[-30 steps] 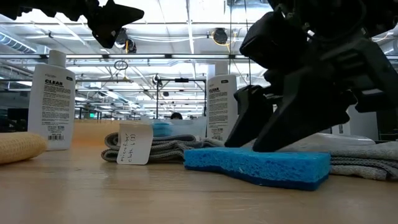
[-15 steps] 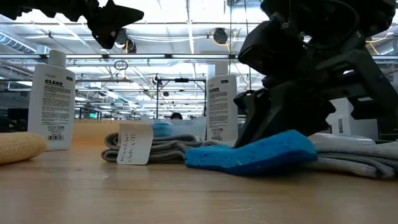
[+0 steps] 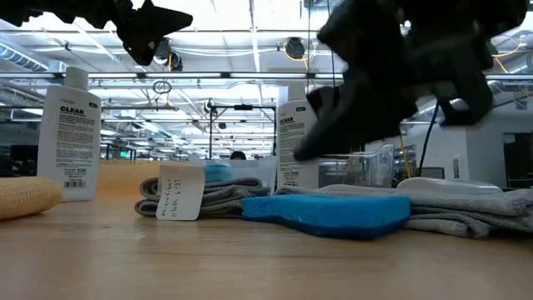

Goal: Pick & Place Kitchen Items
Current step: Put the blue sponge into the left transparent bin

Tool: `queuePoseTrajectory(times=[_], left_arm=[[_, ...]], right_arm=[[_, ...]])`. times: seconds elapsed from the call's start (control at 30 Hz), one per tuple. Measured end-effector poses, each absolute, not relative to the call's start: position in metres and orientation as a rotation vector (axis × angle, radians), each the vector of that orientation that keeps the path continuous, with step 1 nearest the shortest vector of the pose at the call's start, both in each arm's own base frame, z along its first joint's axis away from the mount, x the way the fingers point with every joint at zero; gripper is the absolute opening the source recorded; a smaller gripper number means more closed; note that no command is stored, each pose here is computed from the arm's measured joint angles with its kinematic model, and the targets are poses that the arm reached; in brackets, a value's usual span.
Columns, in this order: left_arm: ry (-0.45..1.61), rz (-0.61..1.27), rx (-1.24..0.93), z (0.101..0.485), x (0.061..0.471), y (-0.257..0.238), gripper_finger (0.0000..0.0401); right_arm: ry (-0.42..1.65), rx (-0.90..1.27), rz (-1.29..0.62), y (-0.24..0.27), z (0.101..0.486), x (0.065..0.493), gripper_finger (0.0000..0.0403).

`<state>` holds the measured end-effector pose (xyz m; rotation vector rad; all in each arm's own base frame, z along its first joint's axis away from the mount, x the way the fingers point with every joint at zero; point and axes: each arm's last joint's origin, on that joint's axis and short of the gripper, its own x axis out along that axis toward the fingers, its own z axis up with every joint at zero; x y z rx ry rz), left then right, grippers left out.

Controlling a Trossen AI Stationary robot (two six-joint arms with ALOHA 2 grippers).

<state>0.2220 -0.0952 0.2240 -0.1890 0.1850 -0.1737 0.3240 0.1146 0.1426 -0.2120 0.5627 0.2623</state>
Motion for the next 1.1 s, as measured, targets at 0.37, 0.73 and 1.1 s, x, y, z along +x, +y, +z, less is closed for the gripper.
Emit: queuePoseTrajectory(times=[0.37,0.73,1.1], left_arm=[[0.184,-0.174,-0.192,0.224,0.222,-0.095,0.0237],[0.172,-0.175,-0.193,0.225,0.222,-0.095,0.0237],[0.173,-0.175,-0.193,0.225,0.222,-0.095,0.0237]], right_arm=[[0.486,-0.114,0.286,0.120,0.168,0.319,0.0061],[0.644,-0.089,0.279,0.120,0.104,0.330,0.0279],[0.794,-0.033,0.209,0.104,0.083,0.329,0.0150]])
